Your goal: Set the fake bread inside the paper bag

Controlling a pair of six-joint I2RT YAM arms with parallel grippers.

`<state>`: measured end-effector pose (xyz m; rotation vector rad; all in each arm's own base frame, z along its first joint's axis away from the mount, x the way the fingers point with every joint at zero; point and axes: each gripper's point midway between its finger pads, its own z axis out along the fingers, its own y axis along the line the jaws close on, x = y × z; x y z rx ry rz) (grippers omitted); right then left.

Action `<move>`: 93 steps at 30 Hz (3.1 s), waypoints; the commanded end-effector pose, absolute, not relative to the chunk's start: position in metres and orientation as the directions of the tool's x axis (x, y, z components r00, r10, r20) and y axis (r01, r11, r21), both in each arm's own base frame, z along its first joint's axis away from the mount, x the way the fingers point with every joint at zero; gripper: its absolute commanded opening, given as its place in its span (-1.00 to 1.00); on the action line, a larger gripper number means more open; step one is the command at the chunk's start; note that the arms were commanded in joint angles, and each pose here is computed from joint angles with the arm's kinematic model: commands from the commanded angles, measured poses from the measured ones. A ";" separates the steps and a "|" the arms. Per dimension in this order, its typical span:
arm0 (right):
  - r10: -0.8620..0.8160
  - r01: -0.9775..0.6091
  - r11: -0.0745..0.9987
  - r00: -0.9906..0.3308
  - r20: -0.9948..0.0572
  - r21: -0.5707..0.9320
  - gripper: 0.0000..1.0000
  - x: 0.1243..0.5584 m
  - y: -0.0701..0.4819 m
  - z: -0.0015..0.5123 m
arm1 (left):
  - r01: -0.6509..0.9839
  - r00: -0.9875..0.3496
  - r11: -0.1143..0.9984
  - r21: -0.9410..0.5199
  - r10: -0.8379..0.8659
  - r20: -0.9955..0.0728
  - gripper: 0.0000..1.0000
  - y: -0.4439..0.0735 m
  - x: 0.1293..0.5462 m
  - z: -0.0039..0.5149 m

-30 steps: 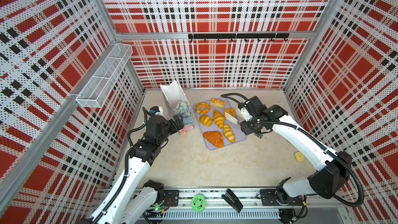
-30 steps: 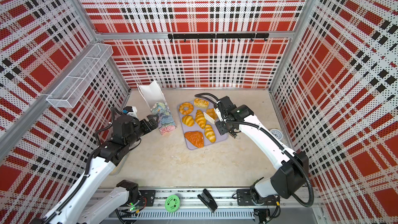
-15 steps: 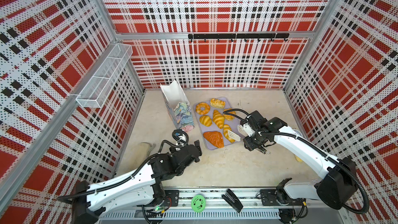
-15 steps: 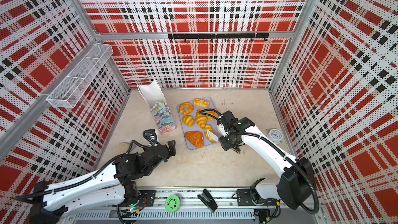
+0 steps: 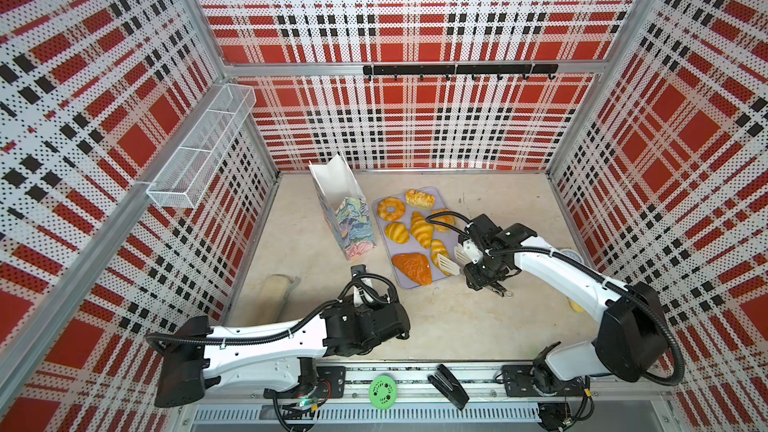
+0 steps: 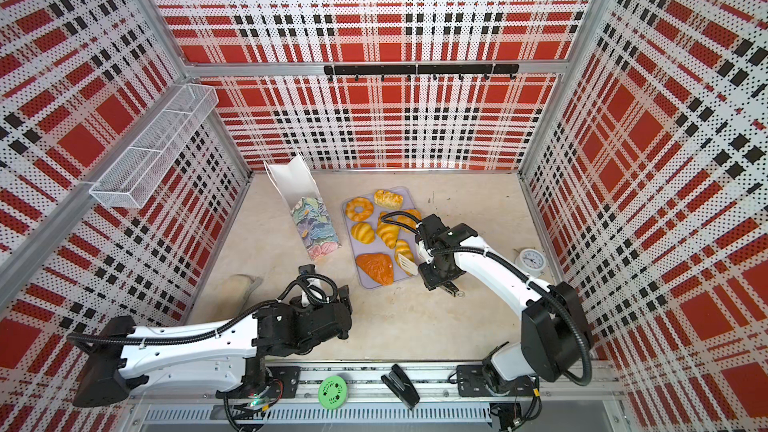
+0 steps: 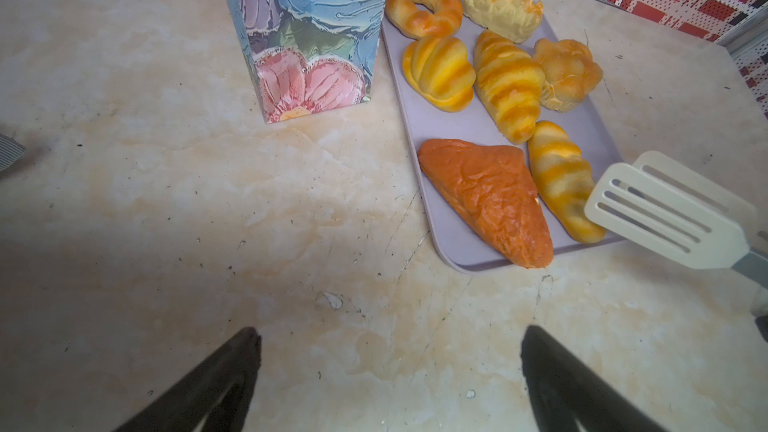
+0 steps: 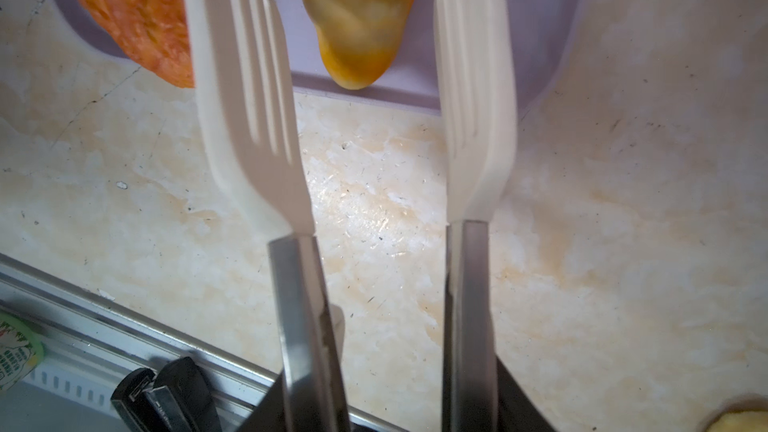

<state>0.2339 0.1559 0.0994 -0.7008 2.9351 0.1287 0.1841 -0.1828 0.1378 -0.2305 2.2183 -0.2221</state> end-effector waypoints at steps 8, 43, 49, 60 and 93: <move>-0.457 -0.466 0.884 -0.877 -0.147 0.030 -0.01 0.250 0.178 0.100 | -0.099 -0.633 0.961 -0.258 -0.261 -0.729 0.99 -0.182 0.174 0.128; -0.506 -0.508 0.861 -0.852 -0.133 -0.019 -0.50 0.261 0.172 0.126 | 0.176 -0.597 0.942 -0.287 -0.130 -0.792 0.99 -0.197 0.180 0.150; -0.510 -0.522 0.853 -0.835 -0.206 0.006 -0.52 0.260 0.174 0.145 | 0.216 -0.583 0.931 -0.295 -0.119 -0.803 0.99 -0.193 0.182 0.163; -0.475 -0.550 0.828 -0.790 -0.387 0.107 -0.54 0.265 0.198 0.190 | 0.300 -0.583 0.918 -0.259 -0.038 -0.811 0.99 -0.210 0.191 0.174; -0.348 -0.685 0.670 -0.631 -0.693 0.286 -0.52 0.289 0.287 0.300 | 0.327 -0.484 0.915 -0.235 -0.051 -0.874 0.99 -0.176 0.234 0.287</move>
